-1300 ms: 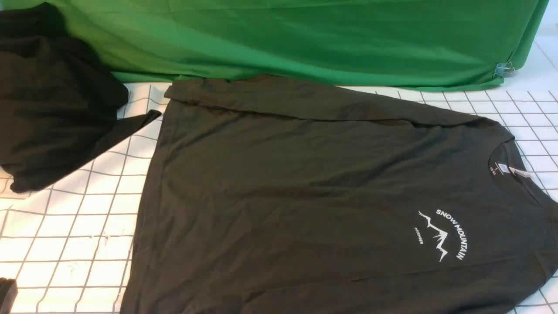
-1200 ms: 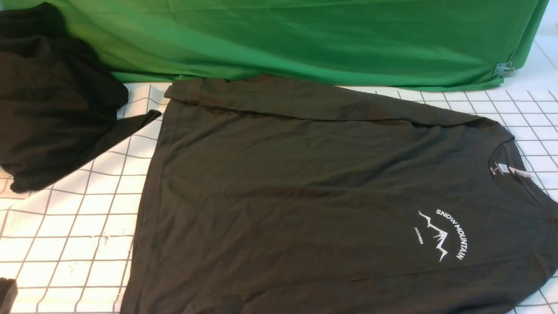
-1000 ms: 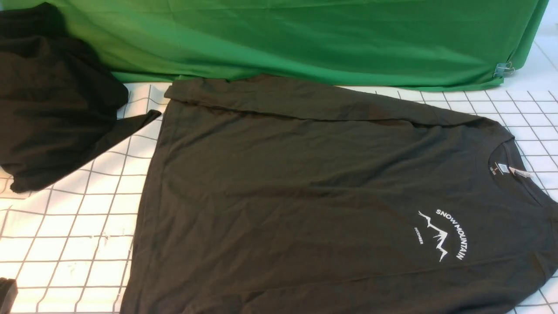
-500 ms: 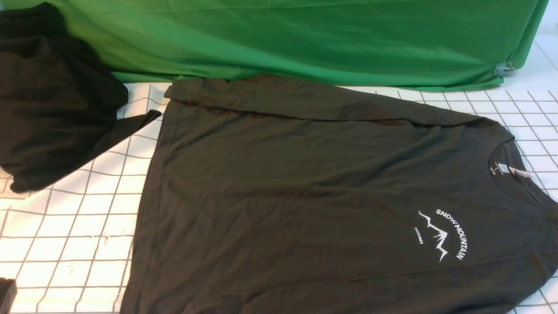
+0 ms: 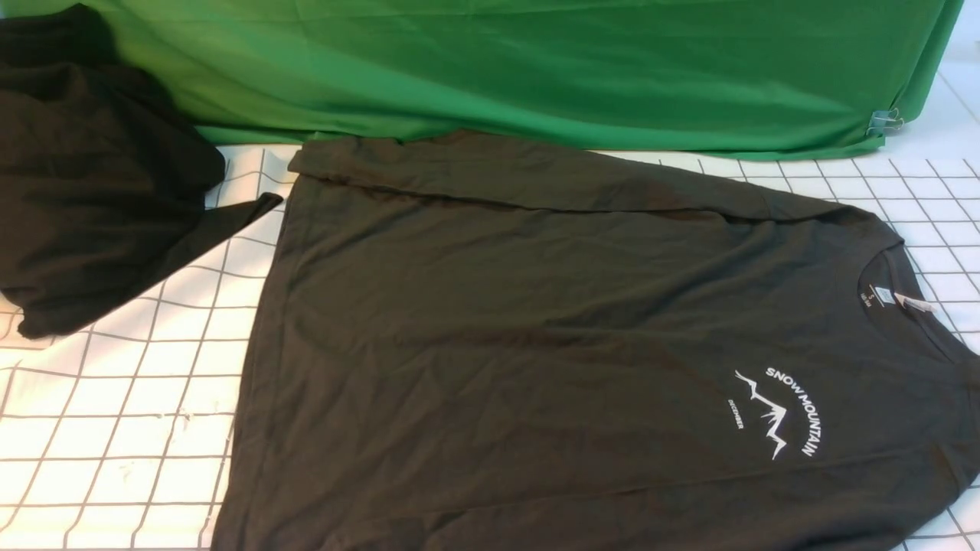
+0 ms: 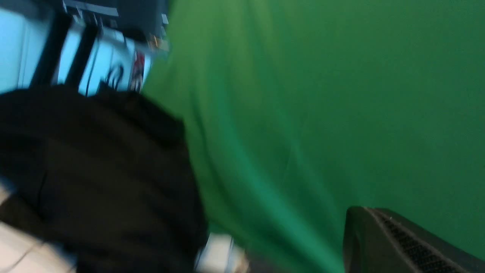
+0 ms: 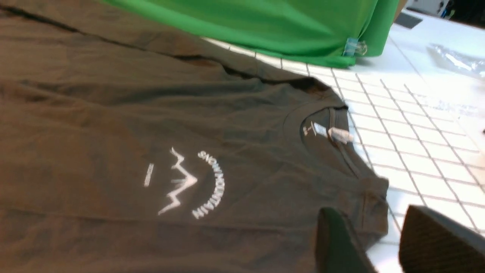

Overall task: Fold a long-sleeved shirt over a white checkered tablecloth.
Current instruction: 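Grasp the left edge of the dark T-shirt lying flat on the table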

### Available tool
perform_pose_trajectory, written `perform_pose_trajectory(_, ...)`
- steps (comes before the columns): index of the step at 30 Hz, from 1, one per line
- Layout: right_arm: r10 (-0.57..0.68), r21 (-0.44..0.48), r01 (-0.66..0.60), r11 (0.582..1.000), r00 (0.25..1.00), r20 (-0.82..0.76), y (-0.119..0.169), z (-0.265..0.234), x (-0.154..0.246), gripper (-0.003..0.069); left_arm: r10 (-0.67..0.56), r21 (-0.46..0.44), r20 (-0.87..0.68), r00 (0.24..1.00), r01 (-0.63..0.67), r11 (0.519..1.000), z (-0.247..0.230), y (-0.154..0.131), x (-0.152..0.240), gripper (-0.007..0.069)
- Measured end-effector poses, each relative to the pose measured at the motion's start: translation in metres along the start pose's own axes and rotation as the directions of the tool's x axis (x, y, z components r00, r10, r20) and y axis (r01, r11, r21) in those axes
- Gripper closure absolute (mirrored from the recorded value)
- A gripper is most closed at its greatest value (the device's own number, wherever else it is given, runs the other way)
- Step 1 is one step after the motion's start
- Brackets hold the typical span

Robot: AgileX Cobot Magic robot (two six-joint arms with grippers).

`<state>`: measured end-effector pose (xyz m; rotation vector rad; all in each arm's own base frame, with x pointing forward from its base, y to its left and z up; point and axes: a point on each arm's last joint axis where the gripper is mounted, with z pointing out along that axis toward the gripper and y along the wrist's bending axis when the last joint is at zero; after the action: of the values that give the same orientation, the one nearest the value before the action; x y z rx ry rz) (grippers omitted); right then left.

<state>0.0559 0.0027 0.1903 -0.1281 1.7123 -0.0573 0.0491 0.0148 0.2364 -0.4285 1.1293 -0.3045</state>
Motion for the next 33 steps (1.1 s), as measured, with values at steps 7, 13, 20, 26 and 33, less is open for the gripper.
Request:
perform_pose_trajectory(7,0.395,-0.043,-0.393,0.918,0.905,0.159,-0.002,-0.001,-0.015,0.0417,-0.248,0.202,0.158,0.956,0.214,0.956,0.007,-0.047,-0.078,0.0622)
perform_pose_trajectory(13,0.651,-0.172,-0.637,0.751,0.672,0.354,-0.010,-0.007,-0.034,0.0417,0.093,0.023,-0.492,0.866,-0.094,0.995,0.074,-0.098,-0.121,0.0622)
perform_pose_trajectory(20,0.663,-0.215,-0.644,0.734,0.613,0.429,-0.013,-0.011,-0.042,0.0419,0.126,0.075,-0.969,0.214,-0.232,0.970,0.143,-0.078,-0.033,0.0622)
perform_pose_trajectory(26,0.612,-0.201,-0.578,0.791,0.746,0.262,-0.007,-0.016,-0.069,0.0601,0.127,0.141,-0.988,-0.085,-0.198,0.970,0.128,-0.059,0.039,0.0629)
perform_pose_trajectory(33,0.261,-0.237,-0.315,0.919,0.937,-0.232,0.009,0.011,-0.148,0.0650,0.236,0.288,-0.938,-0.254,-0.192,0.938,0.087,-0.076,0.081,0.0629)
